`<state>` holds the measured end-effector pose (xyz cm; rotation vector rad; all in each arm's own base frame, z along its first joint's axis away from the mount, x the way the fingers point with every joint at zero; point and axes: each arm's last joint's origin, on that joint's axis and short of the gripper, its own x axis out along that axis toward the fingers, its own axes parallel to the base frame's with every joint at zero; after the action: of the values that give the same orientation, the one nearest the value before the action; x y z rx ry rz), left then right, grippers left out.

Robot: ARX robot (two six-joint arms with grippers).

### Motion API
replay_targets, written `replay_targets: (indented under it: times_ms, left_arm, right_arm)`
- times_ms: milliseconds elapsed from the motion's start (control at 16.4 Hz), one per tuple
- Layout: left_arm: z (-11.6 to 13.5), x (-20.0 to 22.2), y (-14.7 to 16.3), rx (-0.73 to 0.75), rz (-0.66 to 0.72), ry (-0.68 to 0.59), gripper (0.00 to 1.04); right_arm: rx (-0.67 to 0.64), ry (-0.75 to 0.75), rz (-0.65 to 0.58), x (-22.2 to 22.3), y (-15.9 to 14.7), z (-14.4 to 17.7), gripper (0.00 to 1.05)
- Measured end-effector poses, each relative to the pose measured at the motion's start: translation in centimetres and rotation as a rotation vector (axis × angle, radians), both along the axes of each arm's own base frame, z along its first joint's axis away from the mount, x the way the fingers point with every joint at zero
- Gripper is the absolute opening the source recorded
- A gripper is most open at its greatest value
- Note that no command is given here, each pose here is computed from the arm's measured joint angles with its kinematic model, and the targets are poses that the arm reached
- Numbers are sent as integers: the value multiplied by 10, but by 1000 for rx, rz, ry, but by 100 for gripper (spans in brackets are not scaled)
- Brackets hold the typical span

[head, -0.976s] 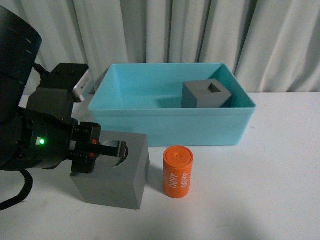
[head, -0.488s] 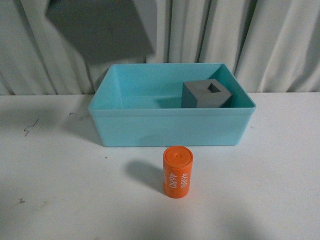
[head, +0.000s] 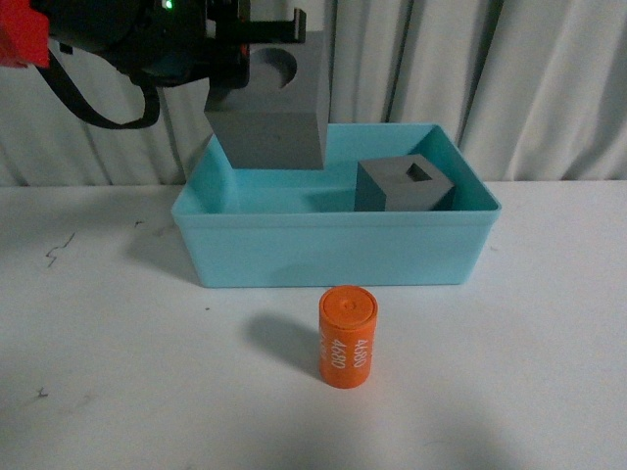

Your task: Place gray and orange parts in blue box

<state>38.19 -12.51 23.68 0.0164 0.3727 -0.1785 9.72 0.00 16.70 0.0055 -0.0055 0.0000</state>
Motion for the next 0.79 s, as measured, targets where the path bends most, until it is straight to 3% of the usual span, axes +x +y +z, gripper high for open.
replay_targets:
  times_ms: [305,793]
  left_arm:
    - [-40,20,-1,81,2,81,19]
    - [-55,35,23,115,59,112,19]
  right_arm:
    - [0,0,0,0,0,0,98]
    - [0,0,0,0,0,0,98]
